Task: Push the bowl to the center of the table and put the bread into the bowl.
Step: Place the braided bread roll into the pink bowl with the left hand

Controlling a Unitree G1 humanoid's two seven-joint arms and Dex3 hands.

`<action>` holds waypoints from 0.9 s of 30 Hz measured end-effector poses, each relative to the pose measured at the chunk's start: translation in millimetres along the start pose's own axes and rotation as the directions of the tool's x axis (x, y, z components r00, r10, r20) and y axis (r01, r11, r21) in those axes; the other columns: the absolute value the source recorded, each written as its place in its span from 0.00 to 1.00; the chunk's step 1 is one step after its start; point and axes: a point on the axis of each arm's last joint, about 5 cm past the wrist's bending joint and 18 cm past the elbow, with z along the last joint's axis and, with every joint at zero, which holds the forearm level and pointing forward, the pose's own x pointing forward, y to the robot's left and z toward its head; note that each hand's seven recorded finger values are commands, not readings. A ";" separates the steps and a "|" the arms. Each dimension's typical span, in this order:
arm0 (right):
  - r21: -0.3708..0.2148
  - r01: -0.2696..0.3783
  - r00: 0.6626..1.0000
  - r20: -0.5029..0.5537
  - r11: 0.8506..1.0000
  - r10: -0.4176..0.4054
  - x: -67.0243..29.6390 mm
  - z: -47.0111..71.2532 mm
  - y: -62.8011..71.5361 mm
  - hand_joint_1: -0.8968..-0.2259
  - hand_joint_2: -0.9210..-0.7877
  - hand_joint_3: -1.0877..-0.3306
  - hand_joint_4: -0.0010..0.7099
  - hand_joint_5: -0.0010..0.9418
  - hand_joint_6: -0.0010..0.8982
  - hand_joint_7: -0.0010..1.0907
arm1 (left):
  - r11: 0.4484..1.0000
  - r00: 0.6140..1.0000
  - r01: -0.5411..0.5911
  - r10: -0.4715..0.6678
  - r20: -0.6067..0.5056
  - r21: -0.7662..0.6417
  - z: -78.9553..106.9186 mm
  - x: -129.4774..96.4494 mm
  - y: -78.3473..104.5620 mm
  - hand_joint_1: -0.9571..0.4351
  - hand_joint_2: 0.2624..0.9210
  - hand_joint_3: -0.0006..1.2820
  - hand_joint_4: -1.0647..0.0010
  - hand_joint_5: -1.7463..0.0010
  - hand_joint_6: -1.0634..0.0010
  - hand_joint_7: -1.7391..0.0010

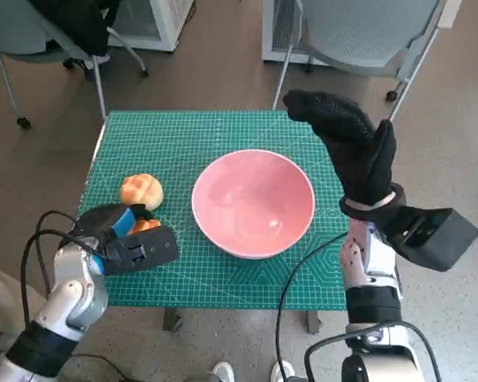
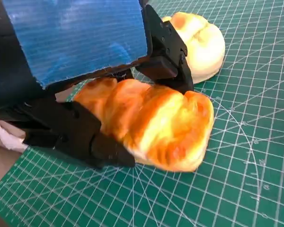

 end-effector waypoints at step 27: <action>0.007 0.007 1.000 0.000 1.000 -0.007 -0.4 -0.3 -0.4 0.33 0.00 0.29 0.12 0.00 0.00 0.27 | 0.999 0.991 0.023 -0.017 0.134 -0.043 8.9 -25.7 15.0 0.69 0.69 0.33 0.36 0.22 0.35 0.42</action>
